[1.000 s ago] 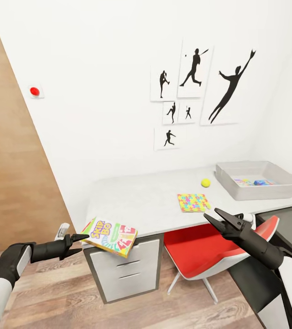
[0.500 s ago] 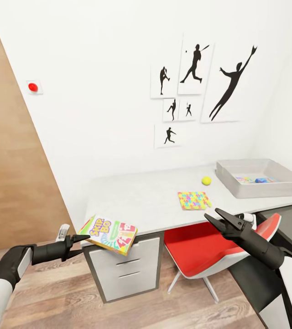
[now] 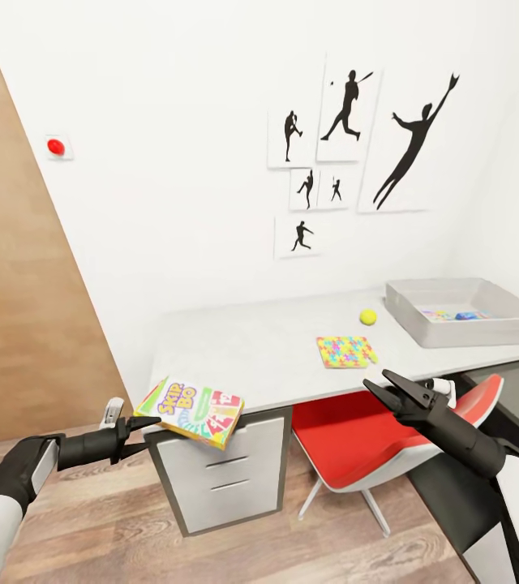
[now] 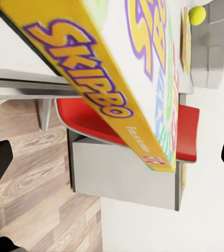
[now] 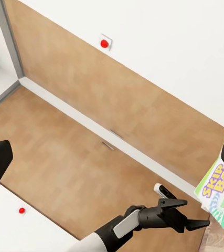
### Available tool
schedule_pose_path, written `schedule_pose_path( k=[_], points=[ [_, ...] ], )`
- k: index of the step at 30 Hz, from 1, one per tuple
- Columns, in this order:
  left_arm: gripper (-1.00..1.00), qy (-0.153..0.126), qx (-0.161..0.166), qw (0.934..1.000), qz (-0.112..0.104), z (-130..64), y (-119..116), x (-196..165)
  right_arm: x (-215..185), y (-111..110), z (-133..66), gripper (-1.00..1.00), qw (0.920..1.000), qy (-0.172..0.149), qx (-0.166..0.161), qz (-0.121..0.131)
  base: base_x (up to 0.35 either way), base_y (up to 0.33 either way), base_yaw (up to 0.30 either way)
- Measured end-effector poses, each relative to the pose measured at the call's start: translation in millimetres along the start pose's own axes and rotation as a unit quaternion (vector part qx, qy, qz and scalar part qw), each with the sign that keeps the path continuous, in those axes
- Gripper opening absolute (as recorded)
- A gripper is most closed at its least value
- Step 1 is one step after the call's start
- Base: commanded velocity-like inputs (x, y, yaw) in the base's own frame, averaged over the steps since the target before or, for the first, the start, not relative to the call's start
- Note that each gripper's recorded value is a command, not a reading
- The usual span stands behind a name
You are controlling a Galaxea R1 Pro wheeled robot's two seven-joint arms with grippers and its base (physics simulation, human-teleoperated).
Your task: Put all the toys in the child's room - the three board games (two on the bed and one on the table), the two jigsaw puzzles on the table, and the tennis ball on the table - inside the toy box on the table in the child's room.
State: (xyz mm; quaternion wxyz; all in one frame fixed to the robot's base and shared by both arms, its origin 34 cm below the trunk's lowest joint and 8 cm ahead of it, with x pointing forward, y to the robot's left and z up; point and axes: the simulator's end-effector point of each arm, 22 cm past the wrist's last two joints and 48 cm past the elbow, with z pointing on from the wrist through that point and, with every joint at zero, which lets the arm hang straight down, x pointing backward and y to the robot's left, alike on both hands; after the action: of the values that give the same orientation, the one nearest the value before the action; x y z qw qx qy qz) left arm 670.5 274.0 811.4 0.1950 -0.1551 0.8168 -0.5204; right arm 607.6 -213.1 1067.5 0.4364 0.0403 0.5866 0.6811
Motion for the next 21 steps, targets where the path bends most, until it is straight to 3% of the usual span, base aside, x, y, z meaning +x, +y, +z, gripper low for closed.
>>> schedule_pose_path(
  k=[11, 21],
  points=[
    [1.0, 0.002, 0.003, 1.0, 0.001, 7.8, 14.5, 4.0, 7.8, -14.3, -5.3, 1.0, 1.0, 0.0, 0.0, 0.0, 0.0, 0.0, 0.0],
    [1.0, 0.001, 0.002, 1.0, 0.009, 9.1, 14.8, 4.2, 7.8, -14.2, -5.3, 1.0, 1.0, 0.0, 0.0, 0.0, 0.0, 0.0, 0.0]
  ],
)
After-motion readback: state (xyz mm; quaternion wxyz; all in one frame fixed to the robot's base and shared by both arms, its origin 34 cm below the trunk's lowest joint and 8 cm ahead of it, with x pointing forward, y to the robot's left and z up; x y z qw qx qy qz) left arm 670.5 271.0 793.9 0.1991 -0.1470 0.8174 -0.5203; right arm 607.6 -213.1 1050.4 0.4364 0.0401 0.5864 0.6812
